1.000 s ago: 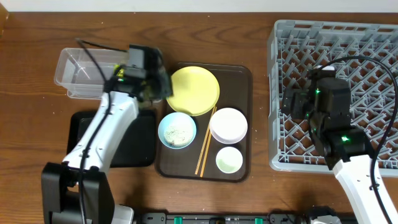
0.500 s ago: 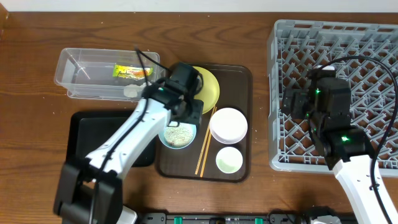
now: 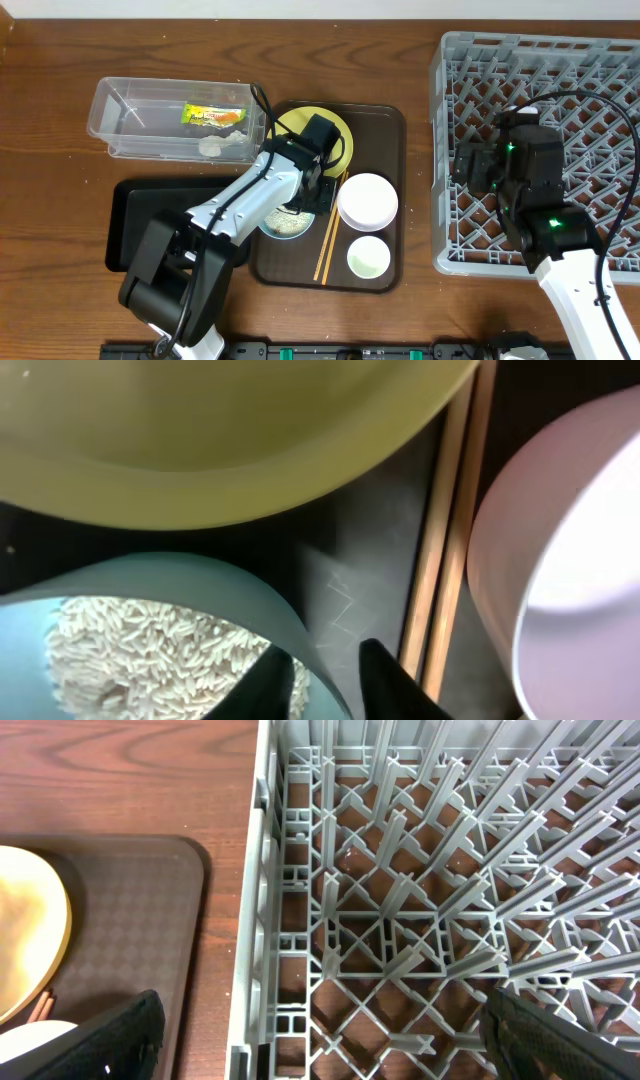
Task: Sort waste into correct bins and load items into the dishwasher rack
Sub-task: 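Grasp the rim of the light-blue rice bowl with the left gripper, then tip the blue bowl over the black tray to pour out the rice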
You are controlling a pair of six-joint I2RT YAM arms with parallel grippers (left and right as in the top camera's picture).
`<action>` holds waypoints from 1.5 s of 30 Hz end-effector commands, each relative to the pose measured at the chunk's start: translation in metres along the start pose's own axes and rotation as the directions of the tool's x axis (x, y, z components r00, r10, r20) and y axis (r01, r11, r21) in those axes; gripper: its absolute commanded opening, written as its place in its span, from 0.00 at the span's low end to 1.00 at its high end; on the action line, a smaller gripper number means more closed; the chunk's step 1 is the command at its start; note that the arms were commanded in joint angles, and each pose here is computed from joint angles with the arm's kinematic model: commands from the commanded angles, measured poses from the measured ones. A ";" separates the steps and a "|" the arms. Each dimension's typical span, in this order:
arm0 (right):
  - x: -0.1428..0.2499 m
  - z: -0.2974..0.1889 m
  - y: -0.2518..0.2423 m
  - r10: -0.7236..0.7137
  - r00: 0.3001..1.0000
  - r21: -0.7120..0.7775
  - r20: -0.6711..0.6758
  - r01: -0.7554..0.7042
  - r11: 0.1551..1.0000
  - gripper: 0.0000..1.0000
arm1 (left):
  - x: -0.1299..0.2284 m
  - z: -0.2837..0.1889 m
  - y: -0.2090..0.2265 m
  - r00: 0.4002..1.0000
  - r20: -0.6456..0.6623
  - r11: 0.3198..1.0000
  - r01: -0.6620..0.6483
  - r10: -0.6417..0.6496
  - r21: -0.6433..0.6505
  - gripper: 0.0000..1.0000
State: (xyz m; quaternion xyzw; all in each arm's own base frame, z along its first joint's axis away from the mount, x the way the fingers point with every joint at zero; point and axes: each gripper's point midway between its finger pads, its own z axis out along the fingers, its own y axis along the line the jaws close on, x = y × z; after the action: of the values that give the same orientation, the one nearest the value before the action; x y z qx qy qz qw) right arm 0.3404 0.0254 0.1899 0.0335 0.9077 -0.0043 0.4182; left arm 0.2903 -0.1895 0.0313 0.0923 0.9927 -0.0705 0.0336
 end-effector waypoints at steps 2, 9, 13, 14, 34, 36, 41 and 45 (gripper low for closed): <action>-0.011 -0.006 -0.001 0.012 1.000 -0.003 0.028 -0.012 1.000 0.99 | 0.003 0.002 0.003 1.000 -0.011 1.000 0.001 -0.001 -0.013 0.13; -0.011 -0.006 -0.001 0.012 1.000 -0.003 0.028 -0.012 1.000 0.99 | 0.005 0.002 0.003 1.000 -0.019 1.000 0.010 -0.011 -0.016 0.06; -0.011 -0.006 -0.001 0.012 1.000 -0.003 0.028 -0.012 1.000 0.99 | 0.007 -0.004 0.004 1.000 -0.017 1.000 0.013 -0.013 -0.016 0.06; -0.011 -0.006 -0.001 0.012 1.000 -0.003 0.028 -0.012 1.000 0.99 | 0.006 -0.008 0.003 1.000 -0.008 1.000 0.012 -0.012 -0.012 0.06; -0.011 -0.006 -0.001 0.012 1.000 -0.003 0.028 -0.012 1.000 0.99 | -0.008 -0.140 0.045 0.939 0.230 0.942 0.189 -0.256 0.279 0.06; -0.011 -0.006 -0.001 0.011 1.000 -0.003 0.028 -0.011 1.000 0.99 | -0.006 -0.143 0.055 0.935 0.199 0.912 0.213 -0.295 0.350 0.06; -0.011 -0.006 -0.001 -0.015 1.000 -0.001 0.028 0.015 1.000 0.99 | -0.004 -0.151 0.069 0.925 0.138 0.778 0.210 -0.354 0.592 0.06; -0.011 -0.006 -0.001 -0.015 1.000 -0.002 0.028 0.015 1.000 0.99 | 0.007 -0.144 0.095 0.890 0.087 0.658 0.262 -0.448 0.706 0.07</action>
State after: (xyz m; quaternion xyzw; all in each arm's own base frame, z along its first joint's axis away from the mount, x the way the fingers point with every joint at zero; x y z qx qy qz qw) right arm 0.3404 0.0254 0.1899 0.0299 0.9079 -0.0057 0.4182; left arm 0.3014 -0.0706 0.1569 -0.1178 0.9226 -0.3482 0.1171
